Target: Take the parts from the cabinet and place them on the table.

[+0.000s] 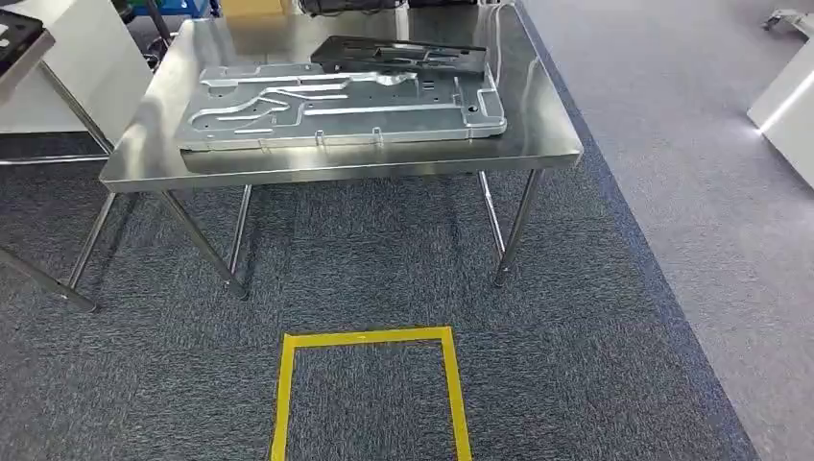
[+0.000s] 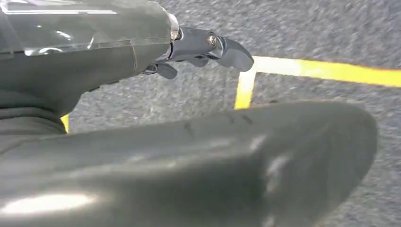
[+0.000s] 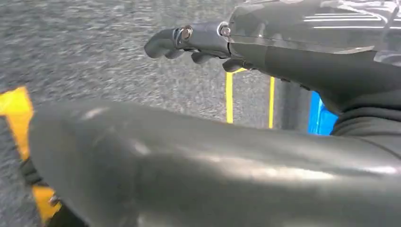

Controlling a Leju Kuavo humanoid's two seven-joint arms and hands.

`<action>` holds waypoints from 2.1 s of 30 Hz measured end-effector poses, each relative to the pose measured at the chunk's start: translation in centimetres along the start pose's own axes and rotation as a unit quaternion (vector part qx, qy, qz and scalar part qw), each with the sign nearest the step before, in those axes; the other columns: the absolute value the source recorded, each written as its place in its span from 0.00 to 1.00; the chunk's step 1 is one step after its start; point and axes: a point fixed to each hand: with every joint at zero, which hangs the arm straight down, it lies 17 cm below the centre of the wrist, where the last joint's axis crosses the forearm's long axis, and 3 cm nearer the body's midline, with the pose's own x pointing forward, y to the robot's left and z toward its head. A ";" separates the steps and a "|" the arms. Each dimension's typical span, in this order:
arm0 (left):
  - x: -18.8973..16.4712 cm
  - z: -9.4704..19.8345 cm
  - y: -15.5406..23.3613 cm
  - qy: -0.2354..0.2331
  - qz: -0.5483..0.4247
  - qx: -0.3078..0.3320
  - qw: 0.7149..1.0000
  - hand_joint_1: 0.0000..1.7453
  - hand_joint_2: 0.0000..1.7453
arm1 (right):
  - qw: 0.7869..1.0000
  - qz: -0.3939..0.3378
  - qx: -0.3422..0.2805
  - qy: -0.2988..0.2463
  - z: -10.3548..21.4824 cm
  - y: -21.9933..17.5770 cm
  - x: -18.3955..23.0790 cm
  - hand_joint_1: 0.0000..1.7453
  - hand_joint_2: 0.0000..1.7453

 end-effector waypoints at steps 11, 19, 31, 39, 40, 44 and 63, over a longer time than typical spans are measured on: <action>0.4 -0.3 0.6 0.000 -0.013 0.004 1.000 0.00 0.00 | 1.000 -0.007 0.002 0.002 0.1 0.7 0.0 0.00 0.00; 0.9 -0.4 0.7 -0.005 -0.015 0.000 1.000 0.00 0.00 | 1.000 -0.004 0.007 -0.026 0.2 0.9 1.2 0.00 0.00; 1.5 -0.4 1.1 -0.017 -0.018 -0.001 1.000 0.00 0.00 | 1.000 -0.002 0.012 -0.026 0.3 1.3 1.5 0.00 0.00; 2.3 -0.7 1.1 -0.024 -0.027 -0.005 0.999 0.00 0.00 | 1.000 -0.001 0.013 -0.017 0.3 1.6 1.1 0.00 0.00; 2.3 -0.7 1.0 -0.024 -0.029 -0.006 0.999 0.00 0.00 | 1.000 -0.001 0.013 -0.016 0.3 1.6 1.1 0.00 0.00; 2.1 -0.6 0.9 -0.022 -0.031 -0.008 0.999 0.00 0.00 | 1.000 -0.001 0.012 -0.013 0.3 1.5 0.9 0.00 0.00; 1.3 -0.6 1.5 -0.009 -0.046 0.001 0.999 0.00 0.00 | 0.999 -0.012 0.018 -0.032 0.4 2.1 1.5 0.00 0.00</action>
